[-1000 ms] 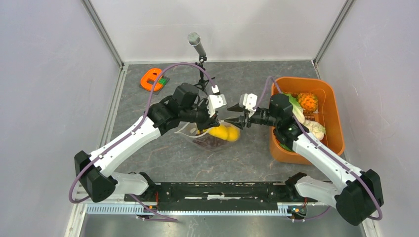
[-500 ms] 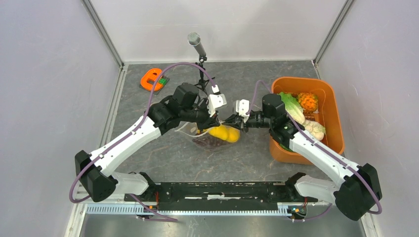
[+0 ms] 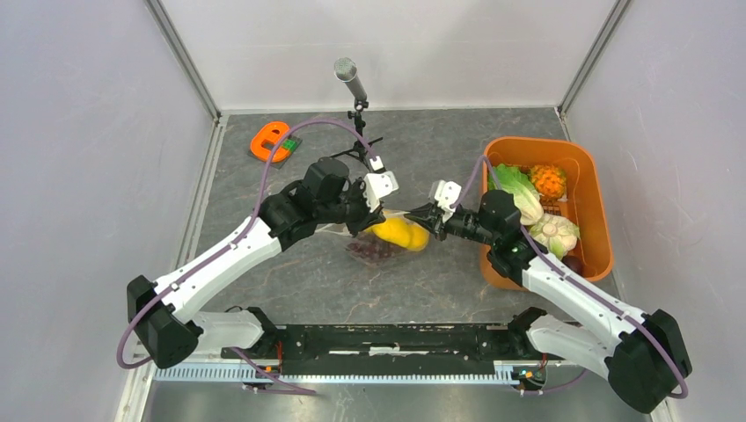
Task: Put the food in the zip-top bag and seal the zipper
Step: Zip the zipper food storage bag at the center of the board.
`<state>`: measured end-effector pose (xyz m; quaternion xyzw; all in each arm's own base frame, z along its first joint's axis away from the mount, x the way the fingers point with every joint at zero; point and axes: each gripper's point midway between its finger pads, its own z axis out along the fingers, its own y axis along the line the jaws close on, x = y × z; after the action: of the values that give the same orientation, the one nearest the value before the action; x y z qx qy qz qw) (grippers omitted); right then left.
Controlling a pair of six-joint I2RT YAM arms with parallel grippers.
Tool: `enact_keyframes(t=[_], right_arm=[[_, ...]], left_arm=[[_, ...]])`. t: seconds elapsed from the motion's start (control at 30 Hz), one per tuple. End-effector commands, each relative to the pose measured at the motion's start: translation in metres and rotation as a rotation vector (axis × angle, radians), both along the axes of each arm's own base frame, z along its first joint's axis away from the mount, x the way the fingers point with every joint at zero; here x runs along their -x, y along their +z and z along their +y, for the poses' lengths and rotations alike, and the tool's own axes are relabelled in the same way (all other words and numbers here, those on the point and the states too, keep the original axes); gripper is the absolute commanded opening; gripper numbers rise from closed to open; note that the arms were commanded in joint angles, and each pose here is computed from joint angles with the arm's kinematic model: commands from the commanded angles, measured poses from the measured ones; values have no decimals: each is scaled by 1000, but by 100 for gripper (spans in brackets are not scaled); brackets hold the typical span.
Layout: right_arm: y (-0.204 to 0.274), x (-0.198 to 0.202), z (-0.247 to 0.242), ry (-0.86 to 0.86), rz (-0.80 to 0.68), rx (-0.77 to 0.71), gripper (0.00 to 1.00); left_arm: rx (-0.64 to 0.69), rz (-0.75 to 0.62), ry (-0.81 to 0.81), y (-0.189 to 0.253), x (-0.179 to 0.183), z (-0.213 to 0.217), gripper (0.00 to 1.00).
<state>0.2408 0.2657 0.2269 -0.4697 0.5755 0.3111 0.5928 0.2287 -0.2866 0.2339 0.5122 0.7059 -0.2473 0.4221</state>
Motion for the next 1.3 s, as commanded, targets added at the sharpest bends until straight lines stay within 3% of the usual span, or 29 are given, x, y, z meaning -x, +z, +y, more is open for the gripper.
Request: enact_keyframes(t=[0.0, 0.4, 1.07, 1.27], right_arm=[[24, -20, -15, -146, -49, -79, 0], [22, -32, -28, -254, -31, -136, 0], [28, -40, -43, -353, 43, -254, 0], [22, -53, -56, -442, 94, -277, 0]], left_arm=[[5, -42, 98, 10, -12, 14, 2], [29, -91, 166, 20, -22, 20, 2], [49, -55, 270, -1, -21, 33, 2], [95, -43, 221, 3, -13, 25, 2]])
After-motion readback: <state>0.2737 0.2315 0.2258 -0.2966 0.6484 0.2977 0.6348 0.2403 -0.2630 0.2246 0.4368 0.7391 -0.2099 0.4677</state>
